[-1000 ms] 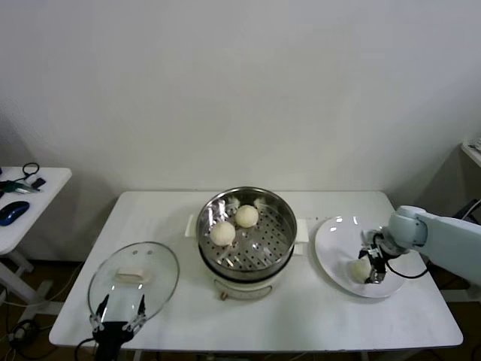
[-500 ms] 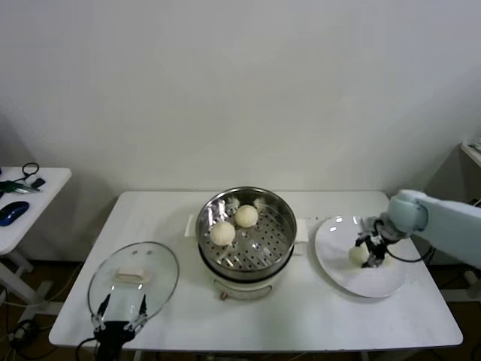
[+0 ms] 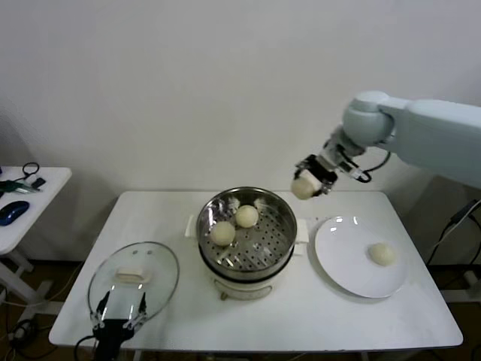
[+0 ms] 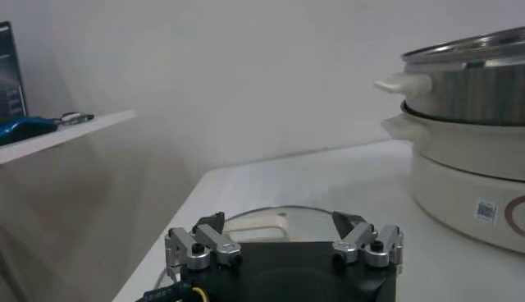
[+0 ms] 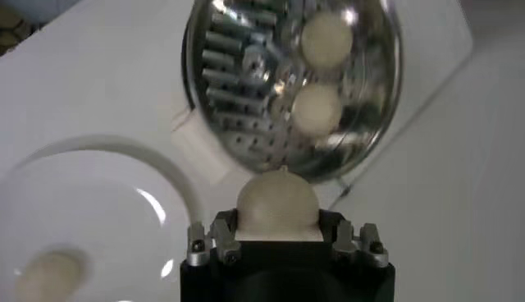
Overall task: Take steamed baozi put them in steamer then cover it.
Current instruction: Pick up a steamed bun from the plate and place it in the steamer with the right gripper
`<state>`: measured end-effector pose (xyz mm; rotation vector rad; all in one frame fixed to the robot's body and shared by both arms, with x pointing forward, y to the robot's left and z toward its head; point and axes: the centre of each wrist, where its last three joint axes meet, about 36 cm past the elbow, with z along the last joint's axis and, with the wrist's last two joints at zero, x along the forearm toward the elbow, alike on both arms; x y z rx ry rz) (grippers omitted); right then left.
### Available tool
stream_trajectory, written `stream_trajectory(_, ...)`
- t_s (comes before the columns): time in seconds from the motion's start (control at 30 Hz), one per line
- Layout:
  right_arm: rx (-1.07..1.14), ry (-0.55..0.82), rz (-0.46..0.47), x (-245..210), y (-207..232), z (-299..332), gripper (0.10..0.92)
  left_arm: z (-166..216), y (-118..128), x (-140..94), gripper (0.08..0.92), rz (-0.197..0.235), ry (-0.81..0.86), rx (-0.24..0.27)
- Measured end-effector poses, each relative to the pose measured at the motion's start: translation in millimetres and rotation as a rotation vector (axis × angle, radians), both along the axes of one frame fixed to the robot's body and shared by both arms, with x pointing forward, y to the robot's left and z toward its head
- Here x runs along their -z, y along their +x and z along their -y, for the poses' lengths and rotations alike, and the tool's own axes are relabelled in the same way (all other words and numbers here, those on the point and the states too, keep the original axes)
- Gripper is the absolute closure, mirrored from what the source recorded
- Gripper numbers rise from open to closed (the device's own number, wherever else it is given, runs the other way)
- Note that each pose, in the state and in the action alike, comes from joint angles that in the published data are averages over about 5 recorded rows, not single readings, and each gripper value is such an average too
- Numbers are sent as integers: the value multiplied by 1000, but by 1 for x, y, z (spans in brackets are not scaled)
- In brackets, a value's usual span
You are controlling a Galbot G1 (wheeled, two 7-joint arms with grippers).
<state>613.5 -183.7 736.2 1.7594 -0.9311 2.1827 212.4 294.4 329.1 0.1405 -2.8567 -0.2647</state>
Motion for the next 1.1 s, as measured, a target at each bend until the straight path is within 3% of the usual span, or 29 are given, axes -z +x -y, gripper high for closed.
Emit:
stream_trajectory(0.47,-389,-87,-28,61,-39,-100,369,-3,-5,-3,177,3,7,-12)
stream_trajectory(0.97,-489,-127,-86,138,-46,-124,369,-5,-6,0,177,2,6,-21)
stream_trajectory(1.1,-486,-121,-90,149,-45,-126,319,-5,-5,1,177,3,3,-23)
